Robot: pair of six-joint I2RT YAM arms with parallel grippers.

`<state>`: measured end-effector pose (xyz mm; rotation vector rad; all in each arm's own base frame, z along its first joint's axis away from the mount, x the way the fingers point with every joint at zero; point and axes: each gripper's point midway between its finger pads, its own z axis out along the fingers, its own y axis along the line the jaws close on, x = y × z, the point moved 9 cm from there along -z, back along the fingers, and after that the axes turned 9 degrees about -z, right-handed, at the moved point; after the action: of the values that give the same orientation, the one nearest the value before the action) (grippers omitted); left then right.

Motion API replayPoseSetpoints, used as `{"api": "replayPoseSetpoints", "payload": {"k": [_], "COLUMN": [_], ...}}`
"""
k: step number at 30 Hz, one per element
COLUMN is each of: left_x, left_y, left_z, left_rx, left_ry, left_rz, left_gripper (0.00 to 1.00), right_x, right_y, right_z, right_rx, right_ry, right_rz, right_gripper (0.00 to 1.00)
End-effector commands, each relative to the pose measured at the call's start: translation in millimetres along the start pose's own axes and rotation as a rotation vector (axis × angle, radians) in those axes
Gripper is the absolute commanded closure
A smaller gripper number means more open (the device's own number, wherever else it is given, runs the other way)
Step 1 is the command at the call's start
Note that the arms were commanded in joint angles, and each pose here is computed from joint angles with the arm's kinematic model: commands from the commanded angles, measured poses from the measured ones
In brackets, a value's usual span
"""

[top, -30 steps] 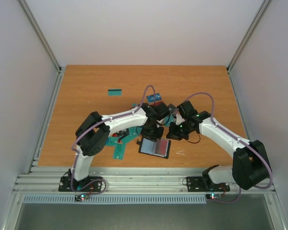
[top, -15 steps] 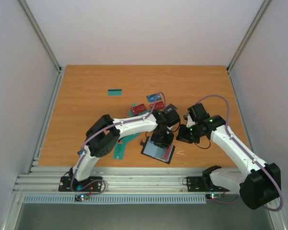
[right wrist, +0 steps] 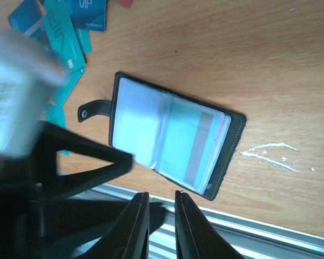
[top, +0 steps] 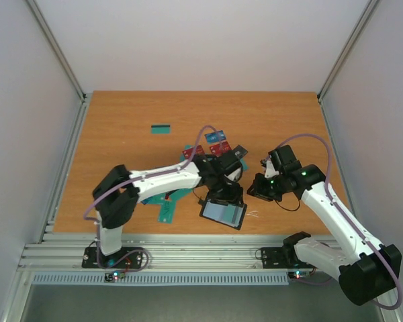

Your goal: Put the credit cards into the card holder

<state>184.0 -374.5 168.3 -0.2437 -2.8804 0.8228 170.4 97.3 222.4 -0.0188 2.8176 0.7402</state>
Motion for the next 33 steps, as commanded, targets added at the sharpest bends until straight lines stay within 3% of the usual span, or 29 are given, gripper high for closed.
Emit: {"api": "replayPoseSetpoints", "payload": {"k": [1, 7, 13, 21, 33], "left_x": [7, 30, 41, 26, 20], "left_y": [11, 81, 143, 174, 194], "left_z": [-49, -81, -96, -72, -41], "left_rx": [-0.010, -0.243, -0.373, -0.503, -0.557], "left_ry": [-0.130, -0.220, -0.241, -0.194, -0.159], "left_rz": [-0.017, -0.097, -0.194, -0.205, -0.304], "left_gripper": [0.40, 0.38, 0.34, 0.23, 0.21], "right_x": [1, 2, -4, -1, 6], "right_y": [7, 12, 22, 31, 27], "right_z": [-1, 17, 28, 46, 49], "right_rx": [-0.089, -0.263, -0.313, -0.306, -0.265], "right_ry": [0.019, 0.034, 0.066, 0.120, 0.145], "right_rz": [0.022, 0.039, 0.021, 0.008, 0.014], "right_gripper": [0.83, 0.74, 0.66, 0.60, 0.59]}}
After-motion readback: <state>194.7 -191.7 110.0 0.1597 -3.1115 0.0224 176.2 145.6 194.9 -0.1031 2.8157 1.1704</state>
